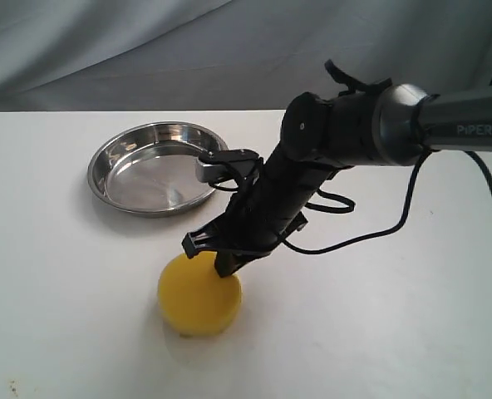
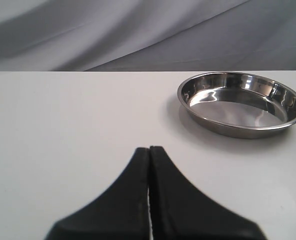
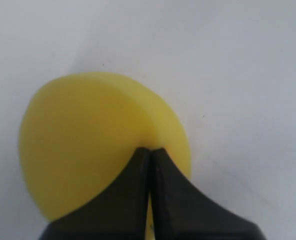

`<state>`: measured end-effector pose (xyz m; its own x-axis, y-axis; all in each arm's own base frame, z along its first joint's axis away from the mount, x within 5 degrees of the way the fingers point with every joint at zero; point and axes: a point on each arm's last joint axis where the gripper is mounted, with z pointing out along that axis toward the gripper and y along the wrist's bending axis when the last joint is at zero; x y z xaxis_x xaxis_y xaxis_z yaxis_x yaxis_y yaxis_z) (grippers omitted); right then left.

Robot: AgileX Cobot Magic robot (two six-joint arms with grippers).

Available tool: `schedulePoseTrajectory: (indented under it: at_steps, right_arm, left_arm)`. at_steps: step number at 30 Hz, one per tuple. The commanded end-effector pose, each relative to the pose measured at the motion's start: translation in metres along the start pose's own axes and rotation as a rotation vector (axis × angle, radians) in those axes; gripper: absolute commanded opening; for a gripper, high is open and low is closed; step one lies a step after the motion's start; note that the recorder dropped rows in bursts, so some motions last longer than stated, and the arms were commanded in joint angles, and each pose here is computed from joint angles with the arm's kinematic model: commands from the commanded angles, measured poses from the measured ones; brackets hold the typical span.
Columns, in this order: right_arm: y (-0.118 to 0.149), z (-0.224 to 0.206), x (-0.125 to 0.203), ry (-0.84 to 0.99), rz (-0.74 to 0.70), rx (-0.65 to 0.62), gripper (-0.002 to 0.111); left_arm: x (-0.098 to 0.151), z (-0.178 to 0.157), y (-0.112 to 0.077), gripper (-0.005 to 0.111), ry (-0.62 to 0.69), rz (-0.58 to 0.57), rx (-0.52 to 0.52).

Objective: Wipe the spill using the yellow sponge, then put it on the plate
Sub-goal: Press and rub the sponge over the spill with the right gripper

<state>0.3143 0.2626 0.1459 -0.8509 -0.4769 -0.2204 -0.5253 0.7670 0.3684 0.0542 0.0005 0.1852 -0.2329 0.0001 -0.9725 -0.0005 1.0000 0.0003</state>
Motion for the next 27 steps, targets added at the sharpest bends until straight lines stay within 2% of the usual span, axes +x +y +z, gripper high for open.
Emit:
schedulePoseTrajectory:
  at_steps: [1, 3, 4, 7, 8, 10, 15, 17, 20, 24, 27]
  right_arm:
    - [-0.006, 0.020, 0.004, 0.062, 0.021, -0.003, 0.000]
    - [-0.007, 0.021, 0.005, 0.067, 0.021, -0.001, 0.006]
    - [-0.007, 0.021, 0.005, 0.065, 0.019, 0.000, 0.015]
    - [-0.005, 0.013, 0.003, 0.048, 0.000, 0.006, 0.055]
    - [-0.004, 0.011, 0.003, 0.045, -0.011, 0.013, 0.063]
    - [-0.003, 0.006, 0.002, 0.034, -0.022, 0.019, 0.066]
    - [0.005, -0.021, -0.003, -0.036, -0.065, 0.040, 0.066]
    - [0.012, -0.031, -0.003, -0.058, -0.079, 0.036, 0.061]
    - [0.027, -0.034, 0.001, -0.044, -0.117, 0.019, 0.041]
    - [0.056, -0.024, 0.009, -0.015, -0.239, 0.014, 0.004]
    - [0.067, -0.019, 0.010, -0.036, -0.315, 0.059, 0.000]
  left_arm:
    - [0.000, 0.000, 0.000, 0.000, -0.013, -0.004, -0.001]
    - [0.000, 0.000, 0.000, 0.000, -0.013, -0.004, -0.001]
    - [0.000, 0.000, 0.000, 0.000, -0.013, -0.004, -0.001]
    - [0.000, 0.000, 0.000, 0.000, -0.013, -0.004, -0.001]
    - [0.000, 0.000, 0.000, 0.000, -0.013, -0.004, -0.001]
    - [0.000, 0.000, 0.000, 0.000, -0.013, -0.004, -0.001]
    - [0.000, 0.000, 0.000, 0.000, -0.013, -0.004, -0.001]
    - [0.000, 0.000, 0.000, 0.000, -0.013, -0.004, -0.001]
    - [0.000, 0.000, 0.000, 0.000, -0.013, -0.004, -0.001]
    - [0.000, 0.000, 0.000, 0.000, -0.013, -0.004, -0.001]
    - [0.000, 0.000, 0.000, 0.000, -0.013, -0.004, -0.001]
